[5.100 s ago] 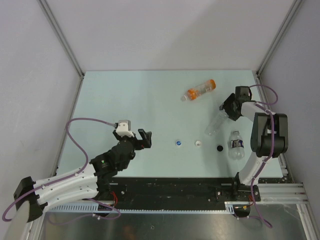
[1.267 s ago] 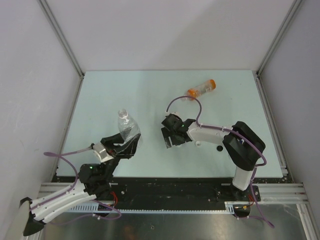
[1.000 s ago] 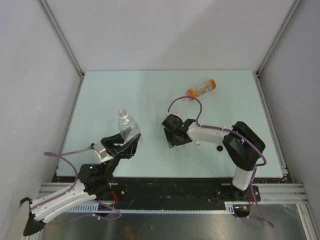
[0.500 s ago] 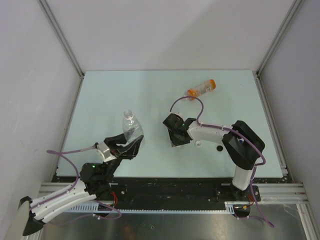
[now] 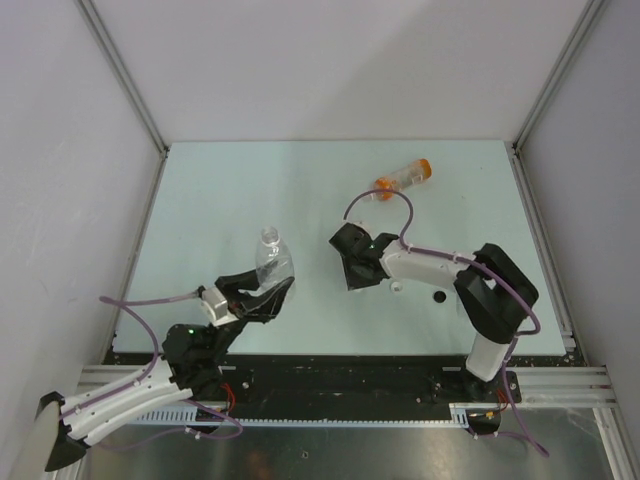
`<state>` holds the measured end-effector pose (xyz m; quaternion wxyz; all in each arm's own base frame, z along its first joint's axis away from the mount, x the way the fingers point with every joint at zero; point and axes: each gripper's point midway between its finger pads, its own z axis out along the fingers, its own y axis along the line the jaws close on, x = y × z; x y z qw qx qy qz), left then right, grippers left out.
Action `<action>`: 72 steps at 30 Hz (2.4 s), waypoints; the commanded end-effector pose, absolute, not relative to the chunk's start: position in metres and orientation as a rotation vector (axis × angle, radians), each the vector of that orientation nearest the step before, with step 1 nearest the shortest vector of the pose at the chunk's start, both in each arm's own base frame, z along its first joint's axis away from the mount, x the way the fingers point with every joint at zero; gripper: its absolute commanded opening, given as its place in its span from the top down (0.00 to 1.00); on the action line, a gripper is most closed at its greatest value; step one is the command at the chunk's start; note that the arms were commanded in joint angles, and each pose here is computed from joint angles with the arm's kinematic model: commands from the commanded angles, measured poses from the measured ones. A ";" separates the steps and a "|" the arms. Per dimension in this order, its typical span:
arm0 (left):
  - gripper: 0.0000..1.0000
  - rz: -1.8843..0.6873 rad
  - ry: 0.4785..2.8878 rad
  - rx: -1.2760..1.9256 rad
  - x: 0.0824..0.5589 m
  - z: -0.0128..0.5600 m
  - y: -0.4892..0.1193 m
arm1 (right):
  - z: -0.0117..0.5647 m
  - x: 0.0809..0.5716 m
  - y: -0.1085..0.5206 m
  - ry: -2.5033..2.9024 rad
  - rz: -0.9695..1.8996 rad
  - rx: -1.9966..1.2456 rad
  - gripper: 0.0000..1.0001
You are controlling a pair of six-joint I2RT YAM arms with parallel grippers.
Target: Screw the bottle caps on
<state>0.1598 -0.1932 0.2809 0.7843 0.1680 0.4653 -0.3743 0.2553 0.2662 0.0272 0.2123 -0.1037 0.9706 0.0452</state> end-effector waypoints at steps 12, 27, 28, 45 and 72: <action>0.99 -0.745 1.232 0.769 0.160 0.186 -0.248 | 0.243 0.229 0.251 2.084 0.740 -0.548 0.73; 1.00 -0.723 1.239 0.972 0.153 0.171 -0.266 | 0.296 0.150 0.248 1.805 1.182 -0.877 0.71; 1.00 -0.731 1.237 0.970 0.152 0.172 -0.266 | 0.295 0.150 0.249 1.808 1.187 -0.880 0.71; 1.00 -0.763 1.251 0.996 0.147 0.169 -0.270 | 0.277 0.154 0.268 1.871 1.247 -0.925 0.71; 1.00 -0.759 1.257 1.027 0.147 0.165 -0.274 | 0.255 0.152 0.260 1.991 1.179 -0.900 0.71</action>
